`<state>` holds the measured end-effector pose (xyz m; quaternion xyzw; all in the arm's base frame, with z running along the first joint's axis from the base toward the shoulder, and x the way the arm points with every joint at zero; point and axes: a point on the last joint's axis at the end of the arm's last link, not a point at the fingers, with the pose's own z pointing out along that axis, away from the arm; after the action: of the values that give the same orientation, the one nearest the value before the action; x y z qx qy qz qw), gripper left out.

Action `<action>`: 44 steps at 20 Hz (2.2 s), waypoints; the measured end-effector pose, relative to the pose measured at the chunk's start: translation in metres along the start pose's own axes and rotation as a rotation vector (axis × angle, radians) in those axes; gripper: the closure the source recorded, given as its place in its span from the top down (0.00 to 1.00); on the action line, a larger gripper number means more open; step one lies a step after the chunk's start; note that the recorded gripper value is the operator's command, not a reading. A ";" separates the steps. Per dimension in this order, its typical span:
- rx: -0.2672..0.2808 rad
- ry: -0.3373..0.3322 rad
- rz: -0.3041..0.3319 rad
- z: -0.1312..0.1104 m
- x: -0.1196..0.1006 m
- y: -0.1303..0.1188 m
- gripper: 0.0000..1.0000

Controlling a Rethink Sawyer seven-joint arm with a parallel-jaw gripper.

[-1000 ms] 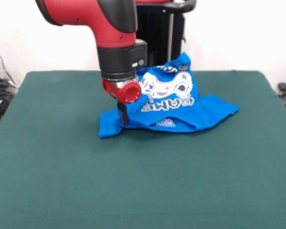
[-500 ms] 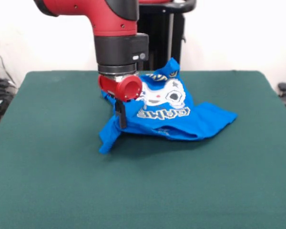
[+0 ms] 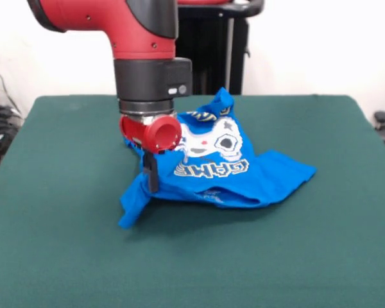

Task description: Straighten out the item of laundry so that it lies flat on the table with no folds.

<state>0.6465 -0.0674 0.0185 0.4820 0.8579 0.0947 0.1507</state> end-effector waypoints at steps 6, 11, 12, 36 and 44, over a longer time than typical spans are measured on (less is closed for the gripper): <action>-0.007 0.001 -0.009 0.008 0.003 0.007 1.00; -0.016 -0.004 -0.014 0.008 0.002 0.013 1.00; -0.017 -0.006 -0.014 0.007 0.001 0.014 1.00; -0.029 -0.052 0.029 -0.010 -0.039 0.004 1.00; -0.022 -0.007 0.074 0.008 -0.036 -0.015 1.00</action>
<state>0.6550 -0.1053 0.0124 0.5120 0.8379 0.1081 0.1553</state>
